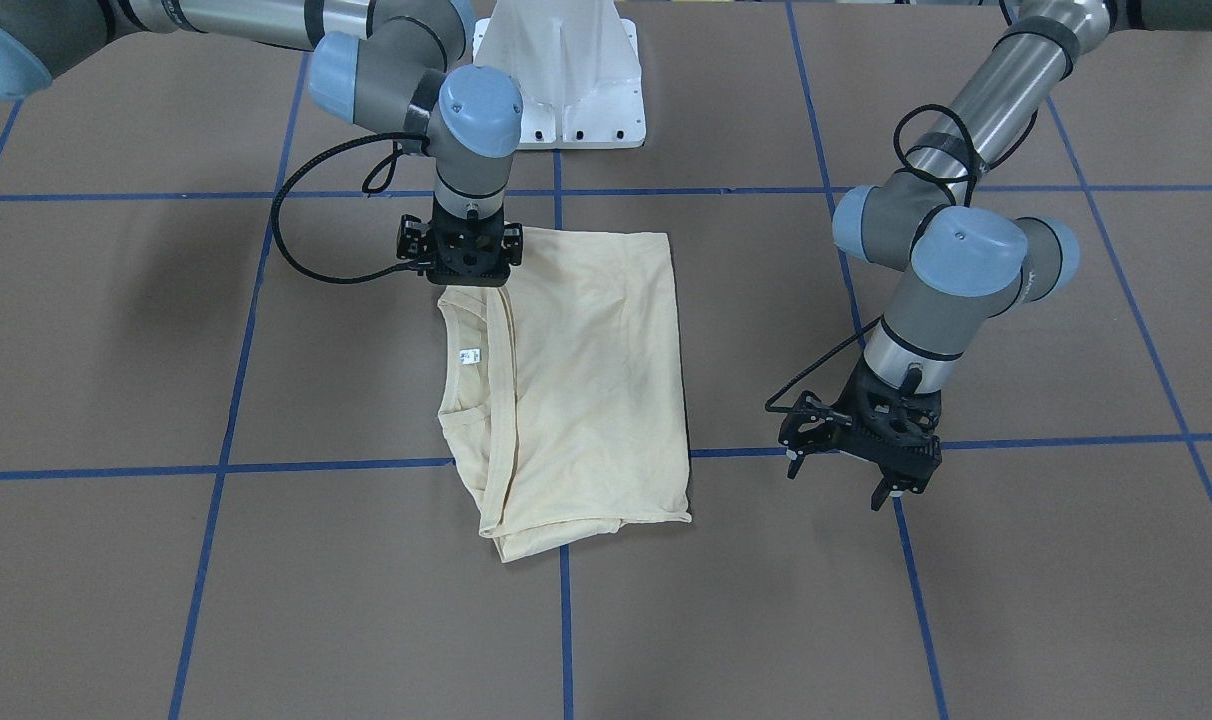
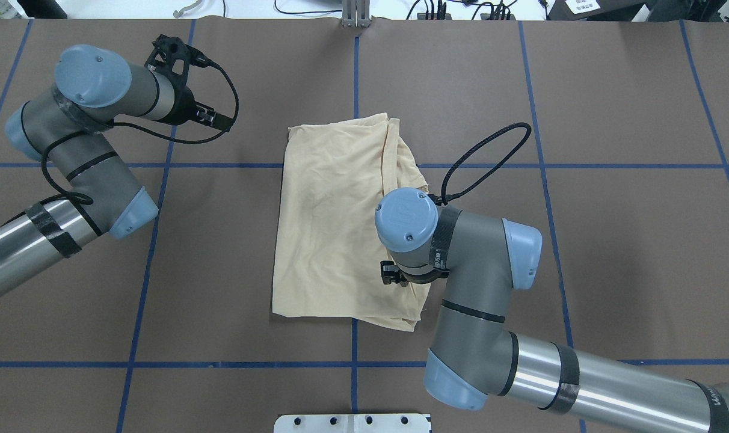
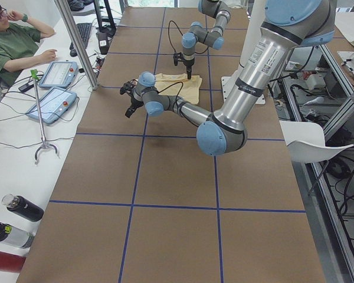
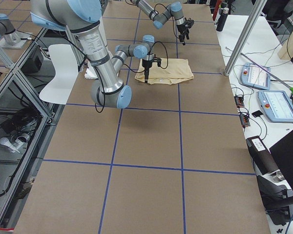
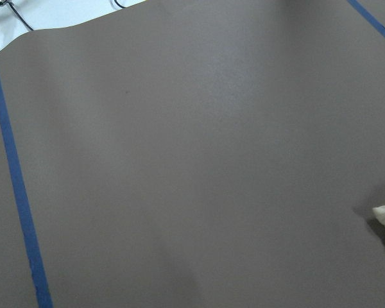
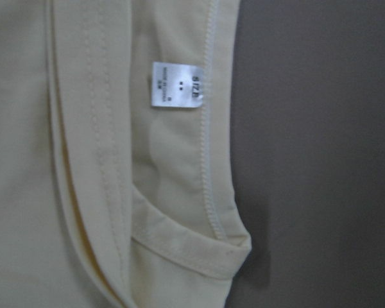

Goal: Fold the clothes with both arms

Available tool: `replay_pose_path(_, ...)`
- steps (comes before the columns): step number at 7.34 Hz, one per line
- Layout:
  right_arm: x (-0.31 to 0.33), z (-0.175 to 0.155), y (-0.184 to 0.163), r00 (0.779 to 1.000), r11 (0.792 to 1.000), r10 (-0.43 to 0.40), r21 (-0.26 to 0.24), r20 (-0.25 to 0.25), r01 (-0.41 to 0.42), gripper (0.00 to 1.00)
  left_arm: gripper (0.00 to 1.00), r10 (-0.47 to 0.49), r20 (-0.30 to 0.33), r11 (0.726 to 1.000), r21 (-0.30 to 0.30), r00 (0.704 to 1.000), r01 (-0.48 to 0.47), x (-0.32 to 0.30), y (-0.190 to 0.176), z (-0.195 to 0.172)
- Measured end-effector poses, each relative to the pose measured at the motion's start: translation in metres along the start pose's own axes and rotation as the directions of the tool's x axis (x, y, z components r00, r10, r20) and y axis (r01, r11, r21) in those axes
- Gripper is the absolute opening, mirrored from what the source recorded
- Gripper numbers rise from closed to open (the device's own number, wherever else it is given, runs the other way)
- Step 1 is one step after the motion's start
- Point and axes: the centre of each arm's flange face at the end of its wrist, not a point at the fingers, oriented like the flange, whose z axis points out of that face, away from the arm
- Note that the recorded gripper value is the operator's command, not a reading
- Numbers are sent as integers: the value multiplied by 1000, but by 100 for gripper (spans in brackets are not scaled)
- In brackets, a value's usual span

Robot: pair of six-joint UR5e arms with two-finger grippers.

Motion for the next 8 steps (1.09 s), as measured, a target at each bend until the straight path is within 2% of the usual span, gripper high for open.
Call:
replay_pose_path(2,34,12,2,999,1000,4,-8,-36,-4,100,100,0,0,1000,0,1000,0,0,0,0)
replay_pose_path(4,61,7,13,1000,1000,5,-1,-28,-5,100,100,0,1,1000,-1,1000,0,0,1,0)
replay_pose_path(6,58,-12,3,1000,999,21,39,24,-22,100,100,0,0,1000,0,1000,0,0,0,0)
replay_pose_path(8,70,-37,-39,990,989,69,121,121,-84,100,100,1,-4,1000,3,1000,-1,2,-1,-2)
